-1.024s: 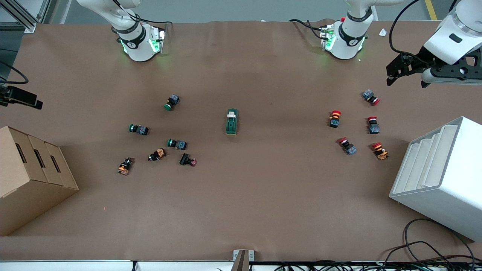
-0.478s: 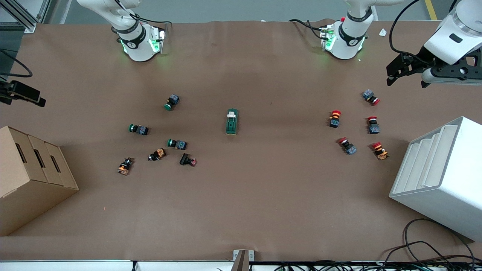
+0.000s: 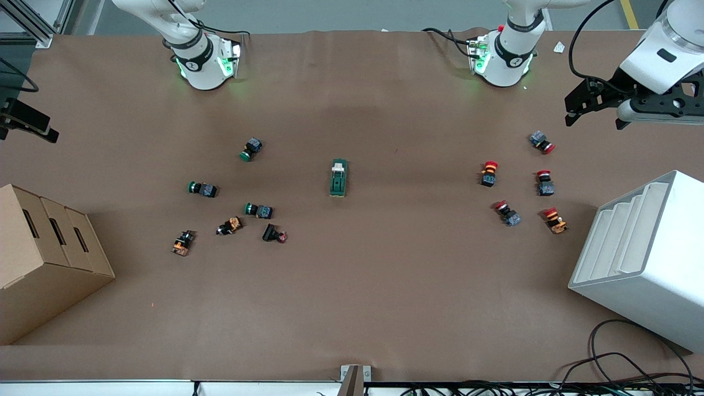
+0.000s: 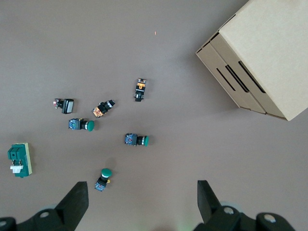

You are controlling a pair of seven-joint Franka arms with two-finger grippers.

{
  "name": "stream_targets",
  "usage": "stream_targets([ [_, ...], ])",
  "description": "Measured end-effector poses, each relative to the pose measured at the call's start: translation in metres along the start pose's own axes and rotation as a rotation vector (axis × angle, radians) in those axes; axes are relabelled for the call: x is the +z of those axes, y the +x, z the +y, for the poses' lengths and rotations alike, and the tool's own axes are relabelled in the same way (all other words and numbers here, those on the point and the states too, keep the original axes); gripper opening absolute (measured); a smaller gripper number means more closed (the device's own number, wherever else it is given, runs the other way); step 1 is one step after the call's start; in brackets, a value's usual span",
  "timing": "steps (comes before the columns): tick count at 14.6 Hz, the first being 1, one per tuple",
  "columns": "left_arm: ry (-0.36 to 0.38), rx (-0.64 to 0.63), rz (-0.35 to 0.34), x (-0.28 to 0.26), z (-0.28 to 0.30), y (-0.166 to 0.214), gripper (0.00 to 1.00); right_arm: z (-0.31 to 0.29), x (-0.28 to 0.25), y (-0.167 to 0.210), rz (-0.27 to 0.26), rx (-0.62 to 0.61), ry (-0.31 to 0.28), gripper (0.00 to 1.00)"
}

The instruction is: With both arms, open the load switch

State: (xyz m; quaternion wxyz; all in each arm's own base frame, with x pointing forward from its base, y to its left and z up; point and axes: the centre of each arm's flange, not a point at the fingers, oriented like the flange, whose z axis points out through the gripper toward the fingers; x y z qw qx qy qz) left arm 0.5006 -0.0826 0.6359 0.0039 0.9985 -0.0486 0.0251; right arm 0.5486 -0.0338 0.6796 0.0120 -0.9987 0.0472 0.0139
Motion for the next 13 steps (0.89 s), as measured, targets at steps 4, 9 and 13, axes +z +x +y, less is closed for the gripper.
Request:
stream_targets([
  [4,-0.001,0.032,0.007,-0.003,-0.002,0.004,1.00,-0.011,0.000,-0.009,-0.016,-0.021,-0.017,1.00],
  [9,-0.003,0.032,0.023,-0.009,-0.002,0.008,1.00,-0.024,-0.008,-0.041,-0.005,-0.037,-0.051,1.00],
  [13,-0.003,0.033,0.020,-0.011,-0.002,0.008,1.00,-0.006,-0.002,-0.043,-0.014,-0.002,-0.050,1.00],
])
